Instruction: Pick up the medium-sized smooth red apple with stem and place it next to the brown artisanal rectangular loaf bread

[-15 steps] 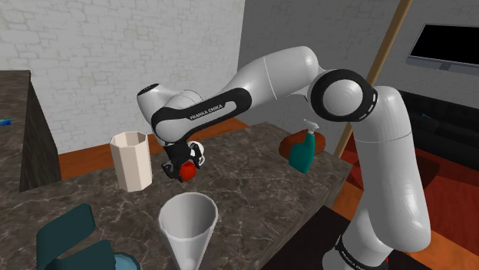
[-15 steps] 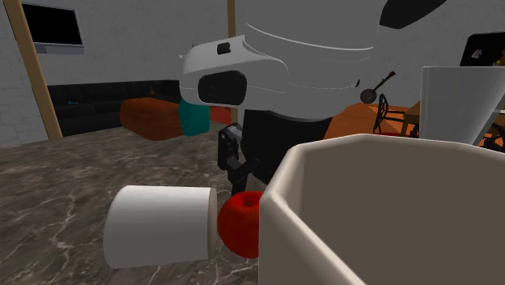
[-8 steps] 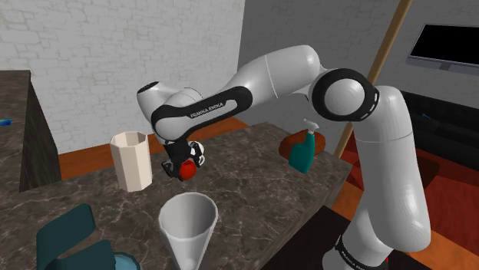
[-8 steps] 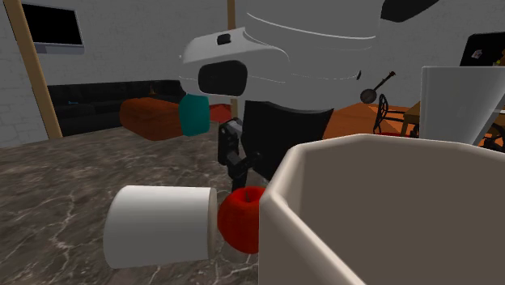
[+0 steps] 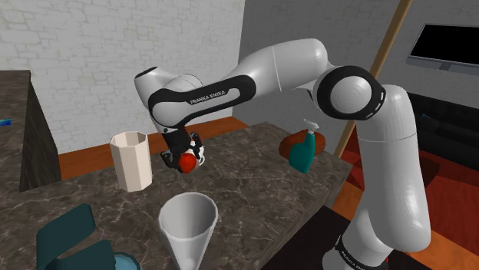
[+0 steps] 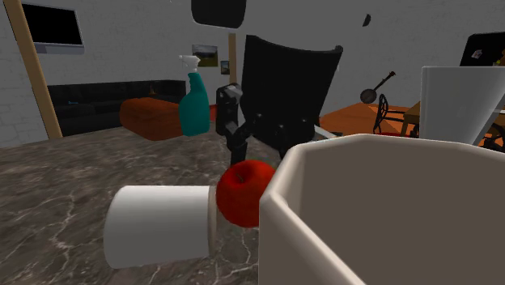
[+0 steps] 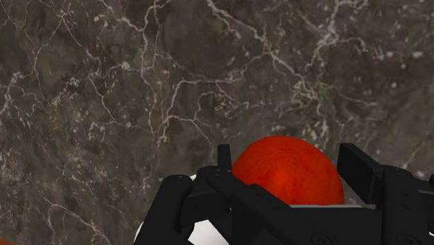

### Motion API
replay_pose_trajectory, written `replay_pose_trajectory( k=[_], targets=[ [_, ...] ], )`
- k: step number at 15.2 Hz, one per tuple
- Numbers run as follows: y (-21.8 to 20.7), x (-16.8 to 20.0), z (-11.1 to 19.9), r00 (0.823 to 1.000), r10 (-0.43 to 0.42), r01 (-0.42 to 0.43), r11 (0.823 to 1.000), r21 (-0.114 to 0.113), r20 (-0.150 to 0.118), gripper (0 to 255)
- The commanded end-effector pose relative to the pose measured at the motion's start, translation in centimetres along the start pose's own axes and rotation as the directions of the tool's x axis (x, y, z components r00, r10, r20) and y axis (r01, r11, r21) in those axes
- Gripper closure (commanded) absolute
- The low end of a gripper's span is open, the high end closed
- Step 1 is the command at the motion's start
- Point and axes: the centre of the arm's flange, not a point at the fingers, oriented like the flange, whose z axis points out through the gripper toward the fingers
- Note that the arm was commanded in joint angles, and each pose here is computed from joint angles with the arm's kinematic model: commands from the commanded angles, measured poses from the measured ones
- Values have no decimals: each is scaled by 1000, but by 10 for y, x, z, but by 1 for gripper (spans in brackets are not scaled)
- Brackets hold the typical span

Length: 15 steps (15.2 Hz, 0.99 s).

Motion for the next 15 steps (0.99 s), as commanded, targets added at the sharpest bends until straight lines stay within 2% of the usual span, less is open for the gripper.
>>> replay_pose_trajectory(
  k=[1, 15],
  targets=[
    [4, -2, -10, 1000, 0, 0, 1000, 0, 0, 255],
    [25, -15, -80, 1000, 0, 0, 1000, 0, 0, 255]
  ],
)
